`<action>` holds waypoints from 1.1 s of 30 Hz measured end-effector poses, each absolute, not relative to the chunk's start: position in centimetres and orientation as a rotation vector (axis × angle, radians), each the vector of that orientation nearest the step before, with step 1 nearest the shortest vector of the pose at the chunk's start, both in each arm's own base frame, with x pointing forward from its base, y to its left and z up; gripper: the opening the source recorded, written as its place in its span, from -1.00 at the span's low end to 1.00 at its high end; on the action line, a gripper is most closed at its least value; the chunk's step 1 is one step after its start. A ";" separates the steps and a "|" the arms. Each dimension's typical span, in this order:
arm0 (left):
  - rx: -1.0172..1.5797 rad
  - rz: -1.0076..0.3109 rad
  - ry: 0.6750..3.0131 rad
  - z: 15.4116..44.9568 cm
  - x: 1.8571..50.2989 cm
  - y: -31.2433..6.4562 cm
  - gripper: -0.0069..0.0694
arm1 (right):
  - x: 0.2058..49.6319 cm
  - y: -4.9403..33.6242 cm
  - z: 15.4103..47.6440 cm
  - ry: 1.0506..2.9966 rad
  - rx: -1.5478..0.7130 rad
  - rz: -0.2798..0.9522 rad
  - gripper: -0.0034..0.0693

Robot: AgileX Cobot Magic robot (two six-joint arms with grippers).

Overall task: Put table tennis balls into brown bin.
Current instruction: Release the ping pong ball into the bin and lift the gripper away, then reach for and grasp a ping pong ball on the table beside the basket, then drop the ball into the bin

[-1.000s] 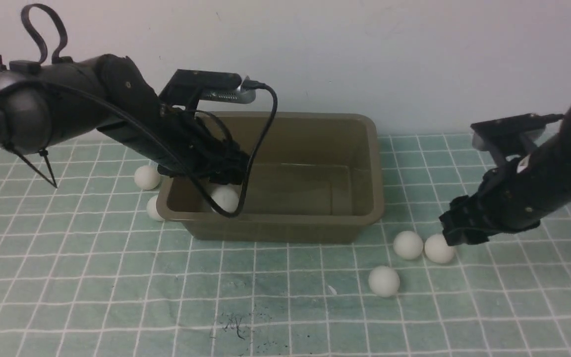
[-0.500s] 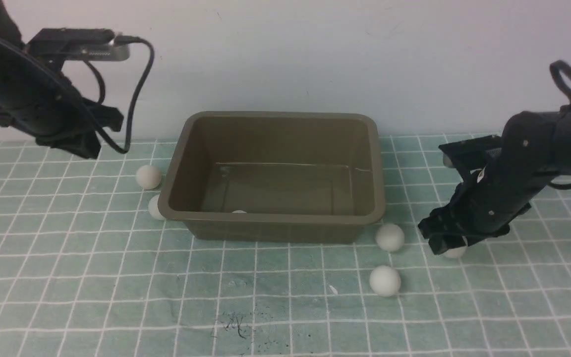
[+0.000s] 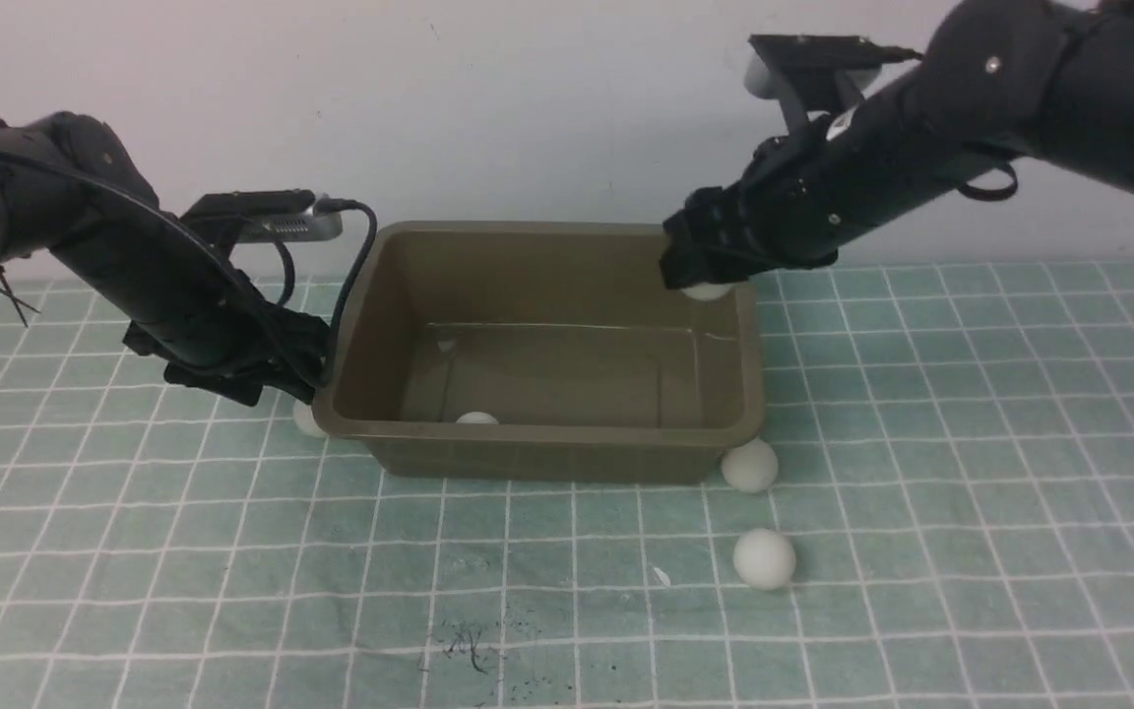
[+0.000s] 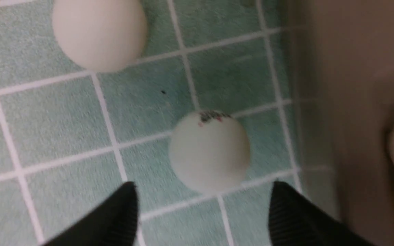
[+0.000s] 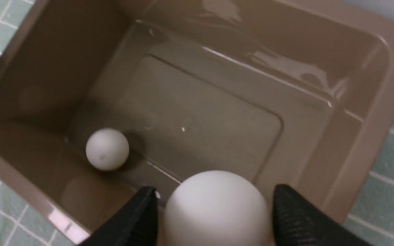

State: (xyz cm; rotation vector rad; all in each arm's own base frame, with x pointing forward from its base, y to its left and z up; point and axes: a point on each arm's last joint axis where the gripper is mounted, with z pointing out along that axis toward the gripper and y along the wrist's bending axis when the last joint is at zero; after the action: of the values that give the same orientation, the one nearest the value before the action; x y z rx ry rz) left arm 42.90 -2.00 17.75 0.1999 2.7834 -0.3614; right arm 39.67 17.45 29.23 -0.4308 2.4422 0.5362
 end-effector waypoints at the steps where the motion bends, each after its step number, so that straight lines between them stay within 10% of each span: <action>1: 0.194 -0.361 2.780 17.5 43.0 -2.0 0.57 | 39.7 17.4 29.7 2.446 -0.443 0.536 0.45; 5: 0.155 -0.365 2.784 15.3 43.7 -2.0 0.53 | 38.5 16.0 33.6 2.432 -0.491 0.470 0.60; 8: 0.144 -0.370 2.800 14.6 43.8 -2.0 0.11 | 36.2 14.0 36.7 2.409 -0.513 0.324 0.32; 11: 0.189 -0.357 2.824 15.6 43.6 -1.8 0.11 | 33.4 11.8 37.9 2.442 -0.451 0.202 -0.05; 16: 0.213 -0.348 2.706 23.4 43.4 -1.8 0.11 | 29.2 9.5 31.5 2.600 -0.307 0.171 -0.44; 22: 0.413 -0.446 2.492 30.1 42.1 -6.9 0.11 | 27.9 11.1 22.9 2.647 -0.256 0.355 -0.04; 28: 0.586 -0.506 2.578 25.4 42.5 -12.7 0.19 | 29.5 13.4 18.0 2.688 -0.321 0.390 0.63; 33: 0.539 -0.474 2.662 23.0 43.0 -13.4 0.61 | 31.0 14.5 14.7 2.745 -0.342 0.382 0.72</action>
State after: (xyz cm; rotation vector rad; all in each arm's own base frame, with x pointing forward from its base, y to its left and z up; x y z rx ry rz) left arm 42.95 -13.44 22.97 0.5392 2.6621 -0.4739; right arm 31.01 14.48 14.68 -0.3418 2.7452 0.3821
